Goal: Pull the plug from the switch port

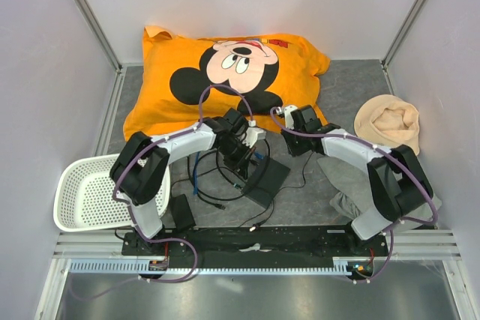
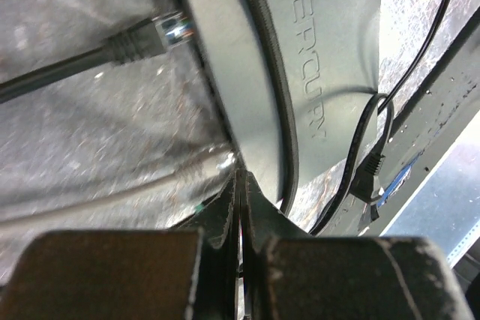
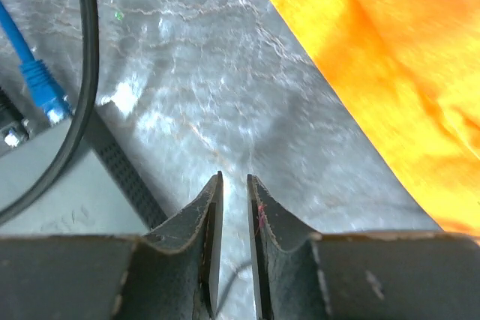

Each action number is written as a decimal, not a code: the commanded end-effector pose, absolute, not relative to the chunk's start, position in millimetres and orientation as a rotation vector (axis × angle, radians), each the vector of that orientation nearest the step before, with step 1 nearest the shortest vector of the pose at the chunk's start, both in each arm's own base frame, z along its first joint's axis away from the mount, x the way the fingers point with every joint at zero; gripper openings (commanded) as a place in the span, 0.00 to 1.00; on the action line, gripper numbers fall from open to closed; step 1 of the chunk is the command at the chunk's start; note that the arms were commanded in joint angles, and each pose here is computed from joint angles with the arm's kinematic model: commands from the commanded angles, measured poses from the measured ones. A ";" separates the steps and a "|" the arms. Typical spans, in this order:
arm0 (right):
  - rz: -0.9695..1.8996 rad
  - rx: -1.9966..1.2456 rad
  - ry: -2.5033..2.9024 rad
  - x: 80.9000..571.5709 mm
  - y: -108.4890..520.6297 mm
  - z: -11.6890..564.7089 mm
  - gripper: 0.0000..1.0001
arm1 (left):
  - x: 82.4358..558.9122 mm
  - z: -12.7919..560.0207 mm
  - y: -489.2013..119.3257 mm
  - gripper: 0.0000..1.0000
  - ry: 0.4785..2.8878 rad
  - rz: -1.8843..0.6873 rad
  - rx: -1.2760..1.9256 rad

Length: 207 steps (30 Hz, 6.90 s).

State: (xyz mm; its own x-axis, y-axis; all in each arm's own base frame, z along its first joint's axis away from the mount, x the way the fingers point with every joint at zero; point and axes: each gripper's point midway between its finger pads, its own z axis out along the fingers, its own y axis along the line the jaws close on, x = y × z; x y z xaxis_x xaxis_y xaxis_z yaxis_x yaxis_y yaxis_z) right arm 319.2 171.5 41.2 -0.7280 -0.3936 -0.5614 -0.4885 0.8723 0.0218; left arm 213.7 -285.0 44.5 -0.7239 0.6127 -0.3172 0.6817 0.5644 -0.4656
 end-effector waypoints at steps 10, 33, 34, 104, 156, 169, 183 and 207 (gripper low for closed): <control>0.341 -0.580 2.520 279.8 169.7 57.2 0.15 | 233.7 55.8 -289.1 0.02 2.592 -0.987 1.053; 0.505 -0.537 2.782 237.7 181.6 20.3 0.02 | 241.6 27.8 -298.1 0.02 2.677 -1.002 1.040; 0.527 -0.554 2.777 237.2 184.8 20.1 0.02 | 241.1 28.5 -299.6 0.02 2.679 -1.016 1.036; 0.400 -0.741 2.600 327.8 240.2 10.4 0.00 | 352.4 44.3 -273.9 0.45 2.552 -1.065 0.851; 0.369 -0.762 2.626 327.7 237.3 -2.0 0.01 | 337.2 4.3 -265.4 0.02 2.667 -0.993 0.750; 0.341 -0.786 2.634 318.9 230.8 -6.8 0.01 | 322.4 0.5 -260.3 0.02 2.686 -0.974 0.809; 0.331 -0.799 2.632 315.3 228.3 -8.7 0.01 | 376.3 17.6 -249.7 0.02 2.579 -0.842 0.895; 0.310 -0.790 2.619 310.6 221.4 -6.3 0.02 | 372.8 114.0 -239.6 0.02 2.367 -0.967 1.067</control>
State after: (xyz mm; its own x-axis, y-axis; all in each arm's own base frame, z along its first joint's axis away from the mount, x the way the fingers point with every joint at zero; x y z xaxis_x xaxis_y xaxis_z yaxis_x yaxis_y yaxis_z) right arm 352.6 261.7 41.9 -0.6788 -0.3993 -0.6162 -0.5995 0.7860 0.1511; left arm 370.6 -256.0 64.4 -0.7492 0.4585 -0.4781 0.6619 0.5472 -0.5124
